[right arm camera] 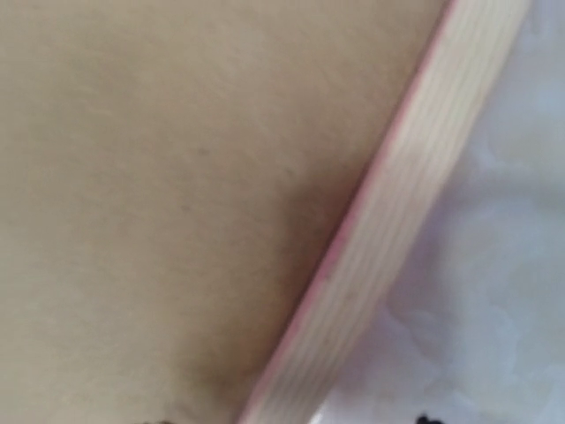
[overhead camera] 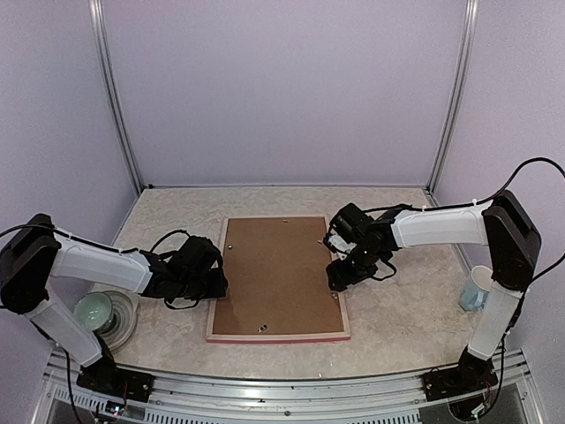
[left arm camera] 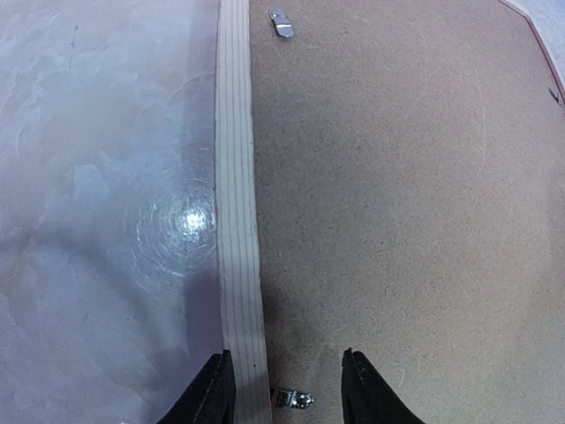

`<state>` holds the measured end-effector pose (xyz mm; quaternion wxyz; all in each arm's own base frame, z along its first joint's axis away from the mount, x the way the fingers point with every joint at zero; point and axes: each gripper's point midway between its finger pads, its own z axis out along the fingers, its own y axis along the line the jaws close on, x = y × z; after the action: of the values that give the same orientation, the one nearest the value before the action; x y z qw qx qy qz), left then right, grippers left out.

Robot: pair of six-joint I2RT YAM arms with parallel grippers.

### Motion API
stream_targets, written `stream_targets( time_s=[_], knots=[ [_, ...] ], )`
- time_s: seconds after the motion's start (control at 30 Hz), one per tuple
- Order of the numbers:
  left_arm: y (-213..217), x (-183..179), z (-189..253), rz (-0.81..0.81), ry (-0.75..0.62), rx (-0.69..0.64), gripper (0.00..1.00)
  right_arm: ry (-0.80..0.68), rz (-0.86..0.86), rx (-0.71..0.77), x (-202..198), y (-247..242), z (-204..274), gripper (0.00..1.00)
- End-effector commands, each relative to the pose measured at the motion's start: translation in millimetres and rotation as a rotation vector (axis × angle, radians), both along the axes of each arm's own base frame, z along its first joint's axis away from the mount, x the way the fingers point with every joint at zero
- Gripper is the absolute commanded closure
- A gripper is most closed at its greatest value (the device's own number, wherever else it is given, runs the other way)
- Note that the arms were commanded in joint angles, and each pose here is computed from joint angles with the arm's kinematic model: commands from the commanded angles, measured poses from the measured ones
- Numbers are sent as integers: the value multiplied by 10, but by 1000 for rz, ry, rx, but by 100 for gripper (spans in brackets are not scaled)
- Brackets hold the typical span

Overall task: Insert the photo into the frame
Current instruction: Press the fastener onto the backboard.

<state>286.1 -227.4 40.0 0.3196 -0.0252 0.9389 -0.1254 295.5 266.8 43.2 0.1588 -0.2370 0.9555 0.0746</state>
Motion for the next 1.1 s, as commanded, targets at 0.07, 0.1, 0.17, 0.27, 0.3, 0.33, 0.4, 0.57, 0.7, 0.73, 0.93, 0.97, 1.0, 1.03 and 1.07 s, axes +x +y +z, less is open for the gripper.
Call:
stream_targets(
  time_s=[0.07, 0.1, 0.17, 0.27, 0.3, 0.33, 0.4, 0.57, 0.7, 0.73, 0.93, 0.97, 1.0, 1.03, 1.07],
  knots=[
    [40, -114, -123, -14, 45, 21, 58, 35, 75, 79, -116, 122, 53, 36],
    [41, -116, -128, -14, 47, 21, 58, 49, 88, 87, -151, 139, 39, 36],
    [41, -117, -129, -14, 47, 21, 58, 62, 99, 76, -184, 122, -5, 36],
    [32, -111, -129, -14, 48, 20, 58, 75, 108, 43, -216, 80, -77, 36],
    [28, -108, -126, -15, 47, 20, 58, 77, 106, 33, -217, 67, -97, 36],
    [24, -103, -122, -15, 47, 20, 58, 77, 105, 21, -217, 53, -121, 36],
    [15, -98, -127, -16, 48, 19, 58, 77, 104, 0, -220, 32, -159, 37],
    [12, -104, -141, -18, 52, 21, 58, 77, 113, -21, -225, 42, -226, 38],
    [25, -119, -165, -16, 57, 24, 58, 77, 122, -31, -233, 59, -259, 39],
    [25, -119, -165, -15, 56, 23, 58, 77, 122, -37, -235, 55, -269, 39],
    [26, -120, -172, -15, 57, 22, 58, 69, 116, -52, -220, 35, -271, 43],
    [25, -119, -172, -15, 56, 23, 58, 65, 116, -52, -217, 35, -261, 43],
    [26, -119, -175, -15, 57, 23, 58, 61, 115, -53, -212, 34, -250, 43],
    [23, -122, -179, -16, 58, 22, 58, 60, 112, -52, -209, 30, -246, 44],
    [23, -124, -187, -17, 60, 23, 58, 60, 111, -52, -208, 25, -243, 45]
  ],
)
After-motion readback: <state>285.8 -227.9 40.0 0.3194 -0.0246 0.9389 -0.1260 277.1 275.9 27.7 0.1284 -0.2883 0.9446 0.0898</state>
